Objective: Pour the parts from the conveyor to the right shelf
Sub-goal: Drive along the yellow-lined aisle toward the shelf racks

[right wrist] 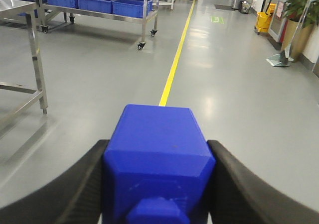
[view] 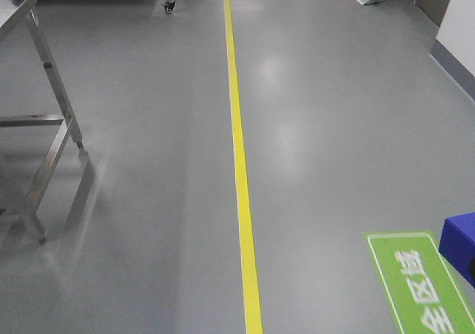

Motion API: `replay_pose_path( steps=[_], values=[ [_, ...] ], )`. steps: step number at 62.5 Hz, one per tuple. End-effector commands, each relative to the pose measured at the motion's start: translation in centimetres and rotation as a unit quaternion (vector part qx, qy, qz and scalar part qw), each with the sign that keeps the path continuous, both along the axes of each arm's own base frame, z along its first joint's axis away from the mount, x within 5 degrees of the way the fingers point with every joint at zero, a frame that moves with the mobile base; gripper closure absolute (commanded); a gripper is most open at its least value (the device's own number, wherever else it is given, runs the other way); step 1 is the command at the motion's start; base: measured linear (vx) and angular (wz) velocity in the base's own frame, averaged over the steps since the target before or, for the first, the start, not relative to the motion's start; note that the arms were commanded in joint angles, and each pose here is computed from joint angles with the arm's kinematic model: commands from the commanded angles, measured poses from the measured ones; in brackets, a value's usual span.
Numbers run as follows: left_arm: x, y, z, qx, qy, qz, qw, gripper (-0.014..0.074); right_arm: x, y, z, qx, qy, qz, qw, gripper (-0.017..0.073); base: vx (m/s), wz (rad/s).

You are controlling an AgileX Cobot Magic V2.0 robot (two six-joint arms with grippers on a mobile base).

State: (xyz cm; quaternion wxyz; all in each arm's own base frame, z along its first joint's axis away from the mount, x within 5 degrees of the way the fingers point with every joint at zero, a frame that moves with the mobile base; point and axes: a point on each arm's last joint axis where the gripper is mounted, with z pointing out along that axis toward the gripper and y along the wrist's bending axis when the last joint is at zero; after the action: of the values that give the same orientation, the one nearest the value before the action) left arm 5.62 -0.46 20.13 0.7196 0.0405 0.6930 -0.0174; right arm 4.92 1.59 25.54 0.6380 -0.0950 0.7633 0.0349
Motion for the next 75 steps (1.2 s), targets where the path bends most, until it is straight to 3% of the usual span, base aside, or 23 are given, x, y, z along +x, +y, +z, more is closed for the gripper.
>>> replay_pose_path(
  steps=[1,75],
  values=[
    [0.0,-0.02,-0.3,-0.006,-0.026,-0.002,1.0,0.06,0.08,-0.21,1.5,0.005,-0.042,-0.013,0.999,0.0569,0.79,0.09],
    [0.0,-0.02,-0.3,-0.006,-0.026,-0.002,1.0,0.06,0.08,-0.21,1.5,0.005,-0.042,-0.013,0.999,0.0569,0.81,0.04]
  ],
)
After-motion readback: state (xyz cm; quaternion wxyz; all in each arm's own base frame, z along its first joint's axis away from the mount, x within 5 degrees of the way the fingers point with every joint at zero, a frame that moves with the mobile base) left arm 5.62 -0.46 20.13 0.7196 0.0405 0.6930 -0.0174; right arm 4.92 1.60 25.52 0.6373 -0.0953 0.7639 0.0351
